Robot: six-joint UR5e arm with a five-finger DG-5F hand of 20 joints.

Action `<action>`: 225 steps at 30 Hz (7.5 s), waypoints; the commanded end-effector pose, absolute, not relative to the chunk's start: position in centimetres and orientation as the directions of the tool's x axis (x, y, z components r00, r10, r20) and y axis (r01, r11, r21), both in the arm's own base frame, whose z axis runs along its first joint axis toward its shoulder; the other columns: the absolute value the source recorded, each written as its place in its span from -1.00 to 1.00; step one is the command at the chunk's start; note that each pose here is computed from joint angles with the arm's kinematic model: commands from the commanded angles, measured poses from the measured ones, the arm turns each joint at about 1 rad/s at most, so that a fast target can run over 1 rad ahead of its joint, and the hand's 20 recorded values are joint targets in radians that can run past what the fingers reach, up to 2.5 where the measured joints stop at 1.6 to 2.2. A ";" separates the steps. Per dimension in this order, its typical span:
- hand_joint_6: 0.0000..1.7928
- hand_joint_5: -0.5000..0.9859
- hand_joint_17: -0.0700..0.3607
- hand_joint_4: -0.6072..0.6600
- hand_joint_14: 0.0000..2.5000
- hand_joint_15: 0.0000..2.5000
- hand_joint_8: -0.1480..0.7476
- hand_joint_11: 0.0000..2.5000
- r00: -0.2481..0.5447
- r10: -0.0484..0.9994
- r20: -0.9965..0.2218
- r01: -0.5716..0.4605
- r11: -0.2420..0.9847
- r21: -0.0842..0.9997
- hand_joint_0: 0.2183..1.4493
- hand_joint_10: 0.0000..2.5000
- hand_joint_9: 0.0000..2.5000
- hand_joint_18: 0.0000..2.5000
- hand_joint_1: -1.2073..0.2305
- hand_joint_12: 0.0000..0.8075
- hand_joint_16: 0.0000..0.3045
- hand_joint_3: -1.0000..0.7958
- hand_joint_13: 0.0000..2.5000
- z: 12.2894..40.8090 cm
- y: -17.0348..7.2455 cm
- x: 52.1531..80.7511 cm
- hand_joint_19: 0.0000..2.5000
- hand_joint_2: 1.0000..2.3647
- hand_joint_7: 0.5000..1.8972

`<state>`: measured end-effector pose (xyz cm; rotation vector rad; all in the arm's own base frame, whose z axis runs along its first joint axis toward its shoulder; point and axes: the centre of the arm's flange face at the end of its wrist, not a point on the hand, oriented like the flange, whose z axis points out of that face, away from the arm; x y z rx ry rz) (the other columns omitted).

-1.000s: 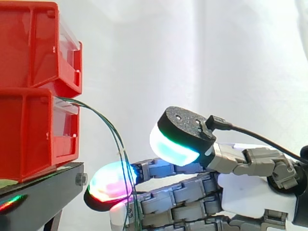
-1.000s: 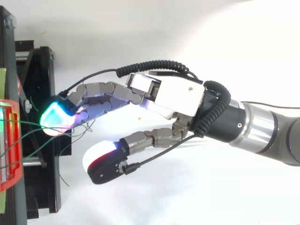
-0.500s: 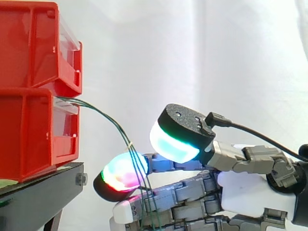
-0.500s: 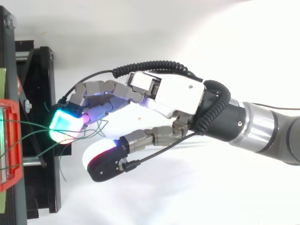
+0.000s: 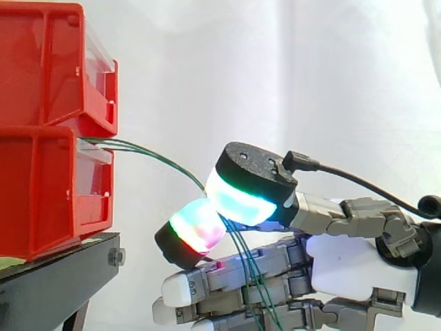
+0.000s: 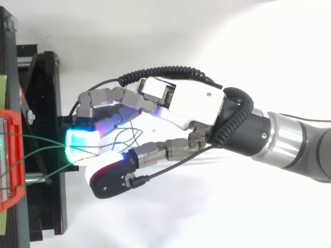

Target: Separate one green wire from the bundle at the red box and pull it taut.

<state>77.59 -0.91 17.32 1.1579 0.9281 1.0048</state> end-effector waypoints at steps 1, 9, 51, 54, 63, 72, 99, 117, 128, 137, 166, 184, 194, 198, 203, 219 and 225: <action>-0.24 -0.46 -0.18 0.21 -0.99 -0.84 -0.10 -0.79 0.289 0.956 -0.059 -0.140 0.103 0.985 -0.36 -0.99 -0.31 -0.57 -0.23 -0.21 -0.69 -0.28 -0.57 17.3 -0.9 77.6 -0.67 -0.98 -0.02; -0.18 -0.47 -0.18 0.23 -0.99 -0.83 -0.09 -0.77 0.289 0.956 -0.057 -0.142 0.101 0.985 -0.40 -0.99 -0.28 -0.56 -0.14 -0.19 -0.69 -0.37 -0.56 17.4 -0.9 77.6 -0.65 -0.99 -0.17; -0.05 -0.55 -0.16 0.25 -0.99 -0.81 -0.06 -0.67 0.248 0.969 -0.008 -0.096 0.033 0.995 -0.36 -0.99 -0.31 -0.53 -0.38 -0.16 -0.68 -0.24 -0.56 20.6 -1.9 78.4 -0.65 -0.98 -0.37; -0.05 -0.55 -0.16 0.21 -0.99 -0.81 -0.07 -0.66 0.246 0.969 -0.013 -0.081 0.034 0.996 -0.34 -0.99 -0.31 -0.53 -0.41 -0.16 -0.68 -0.27 -0.56 20.9 -2.1 78.1 -0.66 -0.98 -0.38; -0.03 -0.56 -0.17 0.19 -0.99 -0.82 -0.09 -0.65 0.248 0.968 -0.034 -0.037 0.045 0.998 -0.25 -0.99 -0.31 -0.51 -0.52 -0.18 -0.68 -0.44 -0.55 23.1 -2.5 77.1 -0.67 -1.00 -0.45; -0.05 -0.51 -0.14 0.24 -0.99 -0.80 -0.06 -0.66 0.260 0.963 -0.069 -0.006 0.073 0.997 -0.52 -0.99 -0.25 -0.48 -0.27 -0.14 -0.66 -0.44 -0.53 26.0 -3.5 76.1 -0.63 -1.00 -0.37; -0.01 -0.56 -0.15 0.19 -0.99 -0.78 -0.05 -0.63 0.264 0.958 -0.110 0.011 0.111 0.994 -0.34 -0.99 -0.30 -0.49 -0.44 -0.16 -0.67 -0.23 -0.54 26.7 -3.6 75.9 -0.62 -0.98 -0.40; -0.04 -0.51 -0.18 0.22 -0.99 -0.78 -0.08 -0.64 0.269 0.957 -0.108 0.012 0.108 0.994 -0.37 -0.99 -0.24 -0.48 -0.28 -0.18 -0.69 -0.44 -0.50 26.6 -3.9 75.8 -0.61 -1.00 -0.29; 0.01 -0.56 -0.16 0.17 -0.99 -0.78 -0.10 -0.60 0.269 0.958 -0.101 0.009 0.102 0.995 -0.20 -0.98 -0.29 -0.47 -0.69 -0.17 -0.68 -0.43 -0.51 26.7 -4.2 75.9 -0.66 -1.00 -0.35; -0.02 -0.53 -0.11 0.24 -0.99 -0.77 -0.05 -0.61 0.277 0.955 -0.103 0.017 0.102 0.995 -0.55 -0.99 -0.23 -0.44 -0.36 -0.11 -0.65 -0.44 -0.50 26.6 -5.0 75.7 -0.61 -1.00 -0.37; -0.06 -0.51 -0.15 0.20 -0.99 -0.74 -0.05 -0.58 0.297 0.947 -0.126 0.060 0.113 0.992 -0.39 -0.99 -0.15 -0.43 0.08 -0.14 -0.67 -0.39 -0.46 27.8 -7.2 75.4 -0.55 -0.99 -0.25; 0.00 -0.54 -0.13 0.27 -0.99 -0.71 -0.02 -0.49 0.298 0.946 -0.130 0.063 0.116 0.991 -0.44 -0.98 -0.15 -0.40 -0.36 -0.13 -0.66 -0.29 -0.43 27.8 -7.0 75.3 -0.55 -0.99 -0.31; -0.01 -0.52 -0.09 0.26 -0.99 -0.70 0.03 -0.50 0.301 0.945 -0.130 0.065 0.116 0.991 -0.40 -0.98 -0.10 -0.37 -0.03 -0.07 -0.63 -0.12 -0.39 27.7 -7.1 75.4 -0.54 -0.98 -0.30; 0.00 -0.52 -0.03 0.30 -0.99 -0.71 0.10 -0.48 0.304 0.944 -0.130 0.064 0.116 0.991 -0.41 -0.98 -0.09 -0.32 -0.24 0.00 -0.59 0.02 -0.38 27.8 -7.1 75.3 -0.57 -0.98 -0.28; 0.01 -0.53 -0.04 0.22 -0.99 -0.71 0.07 -0.45 0.304 0.944 -0.130 0.064 0.116 0.991 -0.39 -0.98 -0.10 -0.33 -0.32 -0.01 -0.60 0.07 -0.40 27.7 -7.1 75.4 -0.58 -0.98 -0.33; 0.01 -0.55 -0.12 0.19 -0.99 -0.70 -0.02 -0.43 0.298 0.946 -0.126 0.060 0.113 0.992 -0.38 -0.98 -0.14 -0.42 -0.41 -0.11 -0.65 -0.07 -0.44 27.8 -6.8 75.4 -0.56 -0.97 -0.32; 0.01 -0.55 -0.13 0.18 -0.99 -0.69 -0.03 -0.41 0.295 0.949 -0.108 0.066 0.092 0.994 -0.38 -0.98 -0.13 -0.42 -0.40 -0.14 -0.66 -0.08 -0.44 27.7 -6.7 75.3 -0.55 -0.97 -0.31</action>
